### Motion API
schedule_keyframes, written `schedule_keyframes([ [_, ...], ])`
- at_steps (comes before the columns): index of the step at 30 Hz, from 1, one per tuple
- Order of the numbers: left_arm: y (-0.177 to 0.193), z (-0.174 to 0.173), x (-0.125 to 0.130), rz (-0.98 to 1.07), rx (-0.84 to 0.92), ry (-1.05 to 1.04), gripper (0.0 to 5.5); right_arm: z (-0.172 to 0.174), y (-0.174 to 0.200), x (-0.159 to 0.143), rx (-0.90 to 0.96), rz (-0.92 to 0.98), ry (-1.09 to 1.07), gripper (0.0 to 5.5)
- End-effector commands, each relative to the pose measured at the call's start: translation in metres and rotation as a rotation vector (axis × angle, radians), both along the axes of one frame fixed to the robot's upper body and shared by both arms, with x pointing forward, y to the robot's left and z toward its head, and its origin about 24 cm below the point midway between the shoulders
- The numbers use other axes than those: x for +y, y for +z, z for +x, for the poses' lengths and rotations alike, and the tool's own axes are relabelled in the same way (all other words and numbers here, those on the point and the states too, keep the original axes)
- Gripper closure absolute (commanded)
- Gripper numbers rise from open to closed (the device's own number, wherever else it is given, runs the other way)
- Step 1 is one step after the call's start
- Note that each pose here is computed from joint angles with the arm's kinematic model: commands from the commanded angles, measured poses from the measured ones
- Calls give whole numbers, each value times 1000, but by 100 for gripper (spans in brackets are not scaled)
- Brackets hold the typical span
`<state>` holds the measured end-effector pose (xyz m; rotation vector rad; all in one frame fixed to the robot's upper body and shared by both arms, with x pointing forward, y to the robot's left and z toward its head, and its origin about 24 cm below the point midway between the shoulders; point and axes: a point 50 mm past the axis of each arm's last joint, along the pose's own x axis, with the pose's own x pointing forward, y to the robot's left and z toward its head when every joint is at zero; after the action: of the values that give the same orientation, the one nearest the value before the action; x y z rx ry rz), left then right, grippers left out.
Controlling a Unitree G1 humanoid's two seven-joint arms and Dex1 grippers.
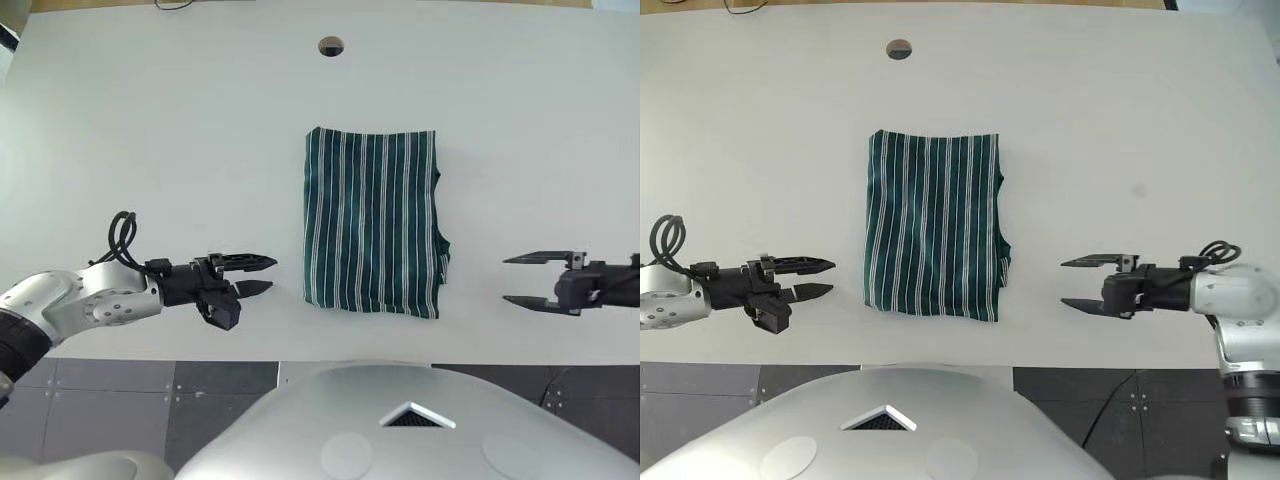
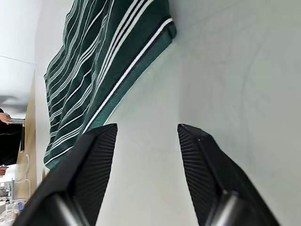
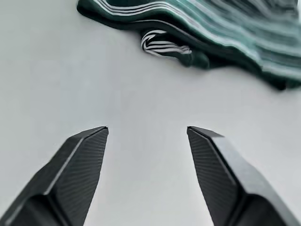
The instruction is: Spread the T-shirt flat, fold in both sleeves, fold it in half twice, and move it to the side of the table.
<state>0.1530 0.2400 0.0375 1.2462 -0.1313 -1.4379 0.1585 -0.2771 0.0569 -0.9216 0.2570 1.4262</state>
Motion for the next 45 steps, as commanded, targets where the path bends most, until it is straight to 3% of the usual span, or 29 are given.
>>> schedule_keyframes([
  [1,-28,-8,1,163,51,-47,297,9,-16,25,-182,-10,144,241],
  [9,-25,4,-33,133,56,-155,297,13,-44,53,-236,-49,342,241],
  [24,-18,-1,-65,89,126,-238,297,7,-57,88,-210,30,443,241],
  [39,-25,6,-60,86,128,-201,530,17,-56,89,-228,29,391,522],
  [45,-27,4,-64,33,144,-197,537,18,-54,91,-205,47,385,536],
])
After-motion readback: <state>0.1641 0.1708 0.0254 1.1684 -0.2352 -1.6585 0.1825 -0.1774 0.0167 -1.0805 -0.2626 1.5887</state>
